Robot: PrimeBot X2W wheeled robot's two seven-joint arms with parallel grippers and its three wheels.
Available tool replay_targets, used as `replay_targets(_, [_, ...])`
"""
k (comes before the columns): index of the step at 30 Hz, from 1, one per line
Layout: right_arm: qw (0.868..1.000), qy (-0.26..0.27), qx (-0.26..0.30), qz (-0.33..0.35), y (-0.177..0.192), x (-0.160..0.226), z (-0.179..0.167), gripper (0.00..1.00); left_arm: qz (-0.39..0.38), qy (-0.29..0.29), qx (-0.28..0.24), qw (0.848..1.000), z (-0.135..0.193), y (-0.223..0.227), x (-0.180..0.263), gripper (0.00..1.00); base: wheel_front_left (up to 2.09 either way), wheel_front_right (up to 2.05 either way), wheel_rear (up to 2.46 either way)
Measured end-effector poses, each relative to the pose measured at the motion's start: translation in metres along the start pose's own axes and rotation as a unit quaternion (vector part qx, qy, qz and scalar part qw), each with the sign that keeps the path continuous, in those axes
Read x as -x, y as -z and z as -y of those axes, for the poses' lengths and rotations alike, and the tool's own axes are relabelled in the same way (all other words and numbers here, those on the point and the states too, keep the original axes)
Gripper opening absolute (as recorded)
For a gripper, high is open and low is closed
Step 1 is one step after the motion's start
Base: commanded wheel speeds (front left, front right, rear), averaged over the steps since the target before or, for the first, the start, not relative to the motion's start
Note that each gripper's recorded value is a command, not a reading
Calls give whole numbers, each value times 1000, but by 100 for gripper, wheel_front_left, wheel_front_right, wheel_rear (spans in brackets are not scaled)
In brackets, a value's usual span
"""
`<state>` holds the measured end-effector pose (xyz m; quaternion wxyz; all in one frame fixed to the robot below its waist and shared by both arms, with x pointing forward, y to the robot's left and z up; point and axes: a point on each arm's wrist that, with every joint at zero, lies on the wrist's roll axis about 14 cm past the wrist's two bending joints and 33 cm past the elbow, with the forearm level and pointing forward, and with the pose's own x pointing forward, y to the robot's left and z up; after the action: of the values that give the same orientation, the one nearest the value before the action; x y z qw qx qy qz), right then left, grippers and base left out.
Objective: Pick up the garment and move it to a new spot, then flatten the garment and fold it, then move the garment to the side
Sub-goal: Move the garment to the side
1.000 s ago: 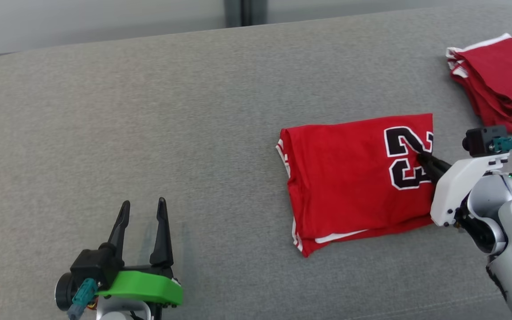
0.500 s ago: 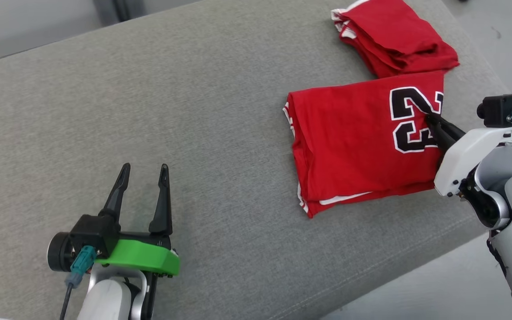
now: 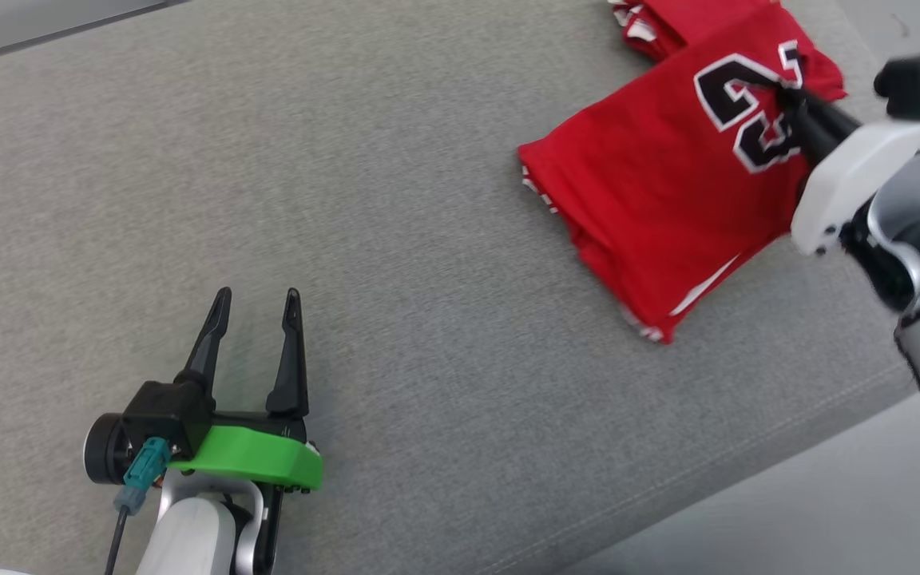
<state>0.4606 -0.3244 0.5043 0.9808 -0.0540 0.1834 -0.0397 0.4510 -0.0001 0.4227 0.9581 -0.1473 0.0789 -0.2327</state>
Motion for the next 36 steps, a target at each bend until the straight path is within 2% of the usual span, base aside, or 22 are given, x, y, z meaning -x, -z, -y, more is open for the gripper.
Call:
replay_targets(5, [999,-8,31,25,-46,-26,-5,0,10,-29,2,1000,-16,-7,9,100,0,0,0])
replay_targets(10, [999,-1,44,19,-64,-46,-2,0,16,-56,1,998,-32,-12,20,100,0,0,0])
replay_targets(16, [998,29,44,16,-80,-63,22,0,20,-86,-2,996,-50,-16,33,100,0,0,0])
replay_targets(30, [990,113,83,-28,-73,-94,79,0,7,-123,-6,992,-74,-6,48,100,0,0,0])
replay_targets(31, [989,121,85,-29,-70,-96,83,32,6,-125,-6,992,-76,-5,48,100,0,0,0])
replay_targets(32, [987,130,89,-35,-65,-98,88,100,3,-128,-6,992,-78,-4,49,100,0,0,0])
replay_targets(36, [983,149,101,-35,-50,-106,96,100,-4,-136,-8,991,-84,1,52,100,0,0,0])
